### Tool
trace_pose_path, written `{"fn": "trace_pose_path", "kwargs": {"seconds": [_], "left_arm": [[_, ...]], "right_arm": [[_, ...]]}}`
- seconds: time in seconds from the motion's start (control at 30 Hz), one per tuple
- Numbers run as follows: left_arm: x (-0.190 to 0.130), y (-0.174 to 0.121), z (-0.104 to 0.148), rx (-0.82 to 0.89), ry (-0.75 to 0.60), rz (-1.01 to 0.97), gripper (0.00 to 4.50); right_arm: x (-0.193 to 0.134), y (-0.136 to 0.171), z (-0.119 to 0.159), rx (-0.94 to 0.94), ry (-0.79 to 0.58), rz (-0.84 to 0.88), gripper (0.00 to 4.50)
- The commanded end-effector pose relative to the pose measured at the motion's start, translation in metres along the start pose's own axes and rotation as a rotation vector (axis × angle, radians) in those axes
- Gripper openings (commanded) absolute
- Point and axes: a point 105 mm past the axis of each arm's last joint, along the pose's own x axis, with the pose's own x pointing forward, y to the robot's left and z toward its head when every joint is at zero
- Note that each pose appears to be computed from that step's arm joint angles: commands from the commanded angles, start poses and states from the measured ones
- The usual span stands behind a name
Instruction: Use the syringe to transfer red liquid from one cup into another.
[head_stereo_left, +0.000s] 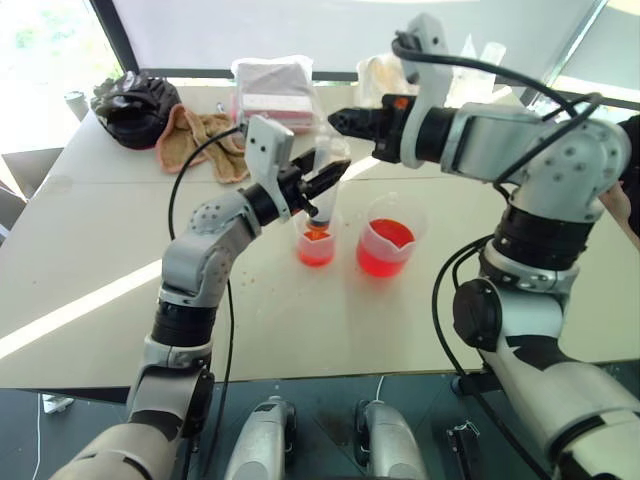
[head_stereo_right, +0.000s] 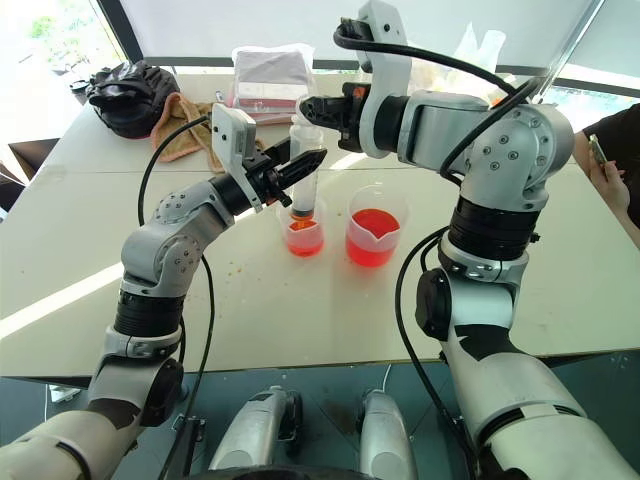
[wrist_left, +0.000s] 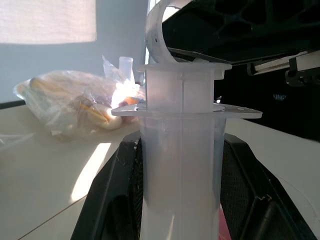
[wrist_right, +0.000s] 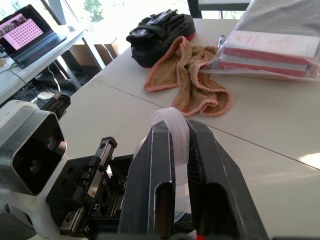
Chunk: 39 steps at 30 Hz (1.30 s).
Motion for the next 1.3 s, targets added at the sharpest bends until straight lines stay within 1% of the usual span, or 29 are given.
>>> {"fn": "trace_pose_path", "kwargs": {"seconds": [0.03, 0.37, 0.57, 0.63, 0.67, 0.7, 0.73, 0.8, 0.87, 1.13, 1.3], "left_arm": [[0.004, -0.01, 0.057, 0.086, -0.174, -0.028, 1.46], [0.002, -0.008, 0.062, 0.085, -0.181, -0.023, 1.46], [0.0, -0.009, 0.059, 0.085, -0.172, -0.023, 1.46], [0.0, -0.009, 0.058, 0.085, -0.17, -0.022, 1.46], [0.0, -0.008, 0.057, 0.086, -0.168, -0.02, 1.46], [0.0, -0.009, 0.057, 0.087, -0.168, -0.019, 1.46], [0.0, -0.008, 0.057, 0.087, -0.168, -0.018, 1.46], [-0.001, -0.008, 0.057, 0.088, -0.168, -0.014, 1.46], [-0.001, -0.008, 0.058, 0.088, -0.168, -0.01, 1.46], [-0.005, -0.005, 0.059, 0.087, -0.173, 0.013, 1.46], [-0.007, -0.005, 0.058, 0.083, -0.169, 0.02, 1.46]], "right_arm": [[0.01, 0.028, -0.028, 0.005, 0.132, 0.16, 0.02], [0.011, 0.025, -0.037, 0.025, 0.157, 0.17, 0.02], [0.009, 0.025, -0.032, 0.011, 0.138, 0.179, 0.02], [0.007, 0.025, -0.028, 0.004, 0.127, 0.184, 0.9], [0.006, 0.025, -0.026, 0.0, 0.121, 0.186, 1.13], [0.005, 0.025, -0.025, -0.004, 0.118, 0.188, 1.49], [0.004, 0.024, -0.024, -0.009, 0.114, 0.186, 1.94], [0.002, 0.021, -0.02, -0.015, 0.101, 0.178, 3.04], [0.0, 0.019, -0.017, -0.021, 0.096, 0.176, 3.98], [-0.027, 0.001, 0.003, -0.092, 0.049, 0.15, 3.98], [-0.059, -0.009, 0.015, -0.14, 0.01, 0.149, 3.98]]}}
